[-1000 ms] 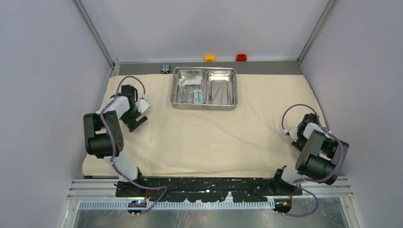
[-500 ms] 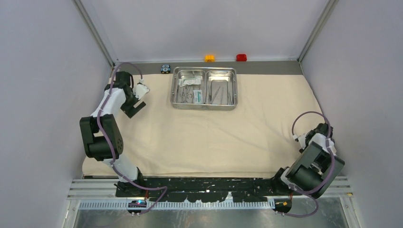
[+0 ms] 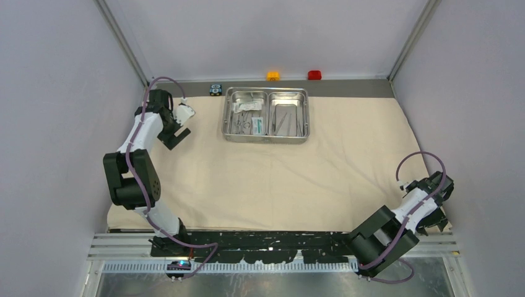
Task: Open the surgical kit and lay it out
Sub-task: Smooth out the surgical kit at the center of the board.
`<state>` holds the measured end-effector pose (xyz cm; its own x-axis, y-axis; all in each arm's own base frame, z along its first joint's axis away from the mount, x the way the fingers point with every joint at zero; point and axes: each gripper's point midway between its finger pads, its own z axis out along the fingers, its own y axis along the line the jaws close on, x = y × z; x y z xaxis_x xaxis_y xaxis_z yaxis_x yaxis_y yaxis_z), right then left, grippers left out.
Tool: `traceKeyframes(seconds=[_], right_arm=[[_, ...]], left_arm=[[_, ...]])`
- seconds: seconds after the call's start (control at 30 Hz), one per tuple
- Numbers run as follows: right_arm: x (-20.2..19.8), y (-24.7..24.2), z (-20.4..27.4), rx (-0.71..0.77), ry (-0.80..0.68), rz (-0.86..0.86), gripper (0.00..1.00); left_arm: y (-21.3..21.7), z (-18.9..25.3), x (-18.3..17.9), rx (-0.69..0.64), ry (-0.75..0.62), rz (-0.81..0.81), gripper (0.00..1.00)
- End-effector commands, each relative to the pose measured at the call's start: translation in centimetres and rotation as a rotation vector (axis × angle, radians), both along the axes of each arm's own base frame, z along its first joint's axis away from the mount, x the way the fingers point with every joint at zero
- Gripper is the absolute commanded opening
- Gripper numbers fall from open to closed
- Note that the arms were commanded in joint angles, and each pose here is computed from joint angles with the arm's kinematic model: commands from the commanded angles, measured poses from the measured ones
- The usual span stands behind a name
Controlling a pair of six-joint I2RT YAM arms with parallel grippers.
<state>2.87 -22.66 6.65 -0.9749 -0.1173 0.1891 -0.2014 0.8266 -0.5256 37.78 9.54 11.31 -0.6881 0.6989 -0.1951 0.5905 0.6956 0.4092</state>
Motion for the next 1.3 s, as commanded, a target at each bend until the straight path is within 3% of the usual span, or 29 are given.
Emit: traceKeyframes(seconds=[0.0, 0.3, 0.43, 0.57, 0.67, 0.77, 0.9, 1.27], right_arm=[[0.9, 1.0, 0.7, 0.076, -0.057, 0.013, 0.51], [9.0, 3.9, 1.3, 0.302, -0.285, 0.039, 0.52], [14.3, 7.2, 1.1, 0.345, -0.338, 0.154, 0.52], [17.1, 10.0, -0.1, 0.452, -0.363, 0.220, 0.52], [17.7, 11.5, -1.3, 0.530, -0.362, 0.249, 0.52], [17.5, 12.2, -2.6, 0.569, -0.339, 0.273, 0.51], [16.6, 11.7, -4.6, 0.548, -0.278, 0.294, 0.51], [12.7, 10.2, -9.0, 0.471, -0.082, 0.331, 0.47]], left_arm=[[-0.4, 1.2, 1.4, -0.015, -0.061, -0.007, 0.92], [-1.7, 0.4, 0.3, -0.120, -0.033, 0.025, 0.98], [-4.1, -0.4, -3.4, -0.293, 0.070, -0.031, 0.98], [-6.4, -1.8, -8.7, -0.406, 0.198, -0.153, 0.97], [-7.0, -3.8, -12.1, -0.412, 0.280, -0.210, 0.96], [-5.7, -5.4, -14.0, -0.333, 0.332, -0.233, 0.95], [-3.5, -7.0, -15.9, -0.232, 0.385, -0.238, 0.95], [0.9, -11.3, -20.9, -0.119, 0.526, -0.181, 0.93]])
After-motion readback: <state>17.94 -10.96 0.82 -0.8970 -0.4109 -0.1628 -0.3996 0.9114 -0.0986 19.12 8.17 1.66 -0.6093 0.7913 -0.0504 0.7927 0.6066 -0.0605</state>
